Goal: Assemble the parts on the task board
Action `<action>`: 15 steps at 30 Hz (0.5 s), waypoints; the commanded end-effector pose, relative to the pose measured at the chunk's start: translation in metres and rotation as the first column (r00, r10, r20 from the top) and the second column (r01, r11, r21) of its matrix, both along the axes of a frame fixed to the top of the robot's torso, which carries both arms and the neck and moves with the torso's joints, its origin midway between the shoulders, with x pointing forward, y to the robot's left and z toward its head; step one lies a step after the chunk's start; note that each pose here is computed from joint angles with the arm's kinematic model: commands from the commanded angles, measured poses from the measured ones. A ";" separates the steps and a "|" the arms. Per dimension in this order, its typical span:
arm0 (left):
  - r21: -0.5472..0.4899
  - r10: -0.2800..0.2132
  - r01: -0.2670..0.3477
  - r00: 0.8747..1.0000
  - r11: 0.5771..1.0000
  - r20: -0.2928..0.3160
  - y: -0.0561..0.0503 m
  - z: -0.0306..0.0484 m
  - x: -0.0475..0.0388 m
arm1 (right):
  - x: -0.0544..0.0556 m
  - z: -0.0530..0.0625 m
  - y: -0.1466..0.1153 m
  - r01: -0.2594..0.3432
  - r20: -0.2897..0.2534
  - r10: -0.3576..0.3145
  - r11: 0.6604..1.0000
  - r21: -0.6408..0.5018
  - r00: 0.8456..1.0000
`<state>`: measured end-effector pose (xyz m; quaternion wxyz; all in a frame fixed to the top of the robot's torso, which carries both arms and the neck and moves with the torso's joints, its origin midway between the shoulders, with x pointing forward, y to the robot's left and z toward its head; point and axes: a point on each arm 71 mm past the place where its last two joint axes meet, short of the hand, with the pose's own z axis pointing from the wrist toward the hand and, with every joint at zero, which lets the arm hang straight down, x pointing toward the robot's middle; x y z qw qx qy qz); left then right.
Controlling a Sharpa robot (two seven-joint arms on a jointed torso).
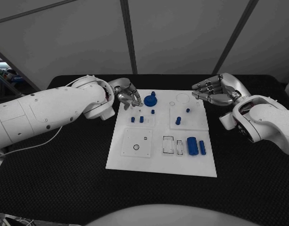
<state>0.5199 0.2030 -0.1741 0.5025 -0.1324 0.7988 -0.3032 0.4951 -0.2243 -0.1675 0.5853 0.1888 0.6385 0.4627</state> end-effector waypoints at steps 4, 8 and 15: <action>-0.006 -0.190 0.204 0.926 0.979 0.325 -0.027 0.0082 -0.0065 | 0.000 0.001 0.001 -0.010 0.004 0.009 1.000 0.004 1.000; 0.087 -0.271 0.257 0.892 0.962 0.363 -0.039 0.0014 -0.0079 | 0.000 0.001 0.002 -0.012 0.004 0.012 1.000 0.005 1.000; 0.238 -0.372 0.301 0.855 0.924 0.362 -0.050 -0.0115 -0.0061 | 0.000 0.001 0.004 -0.016 0.003 0.016 1.000 0.006 1.000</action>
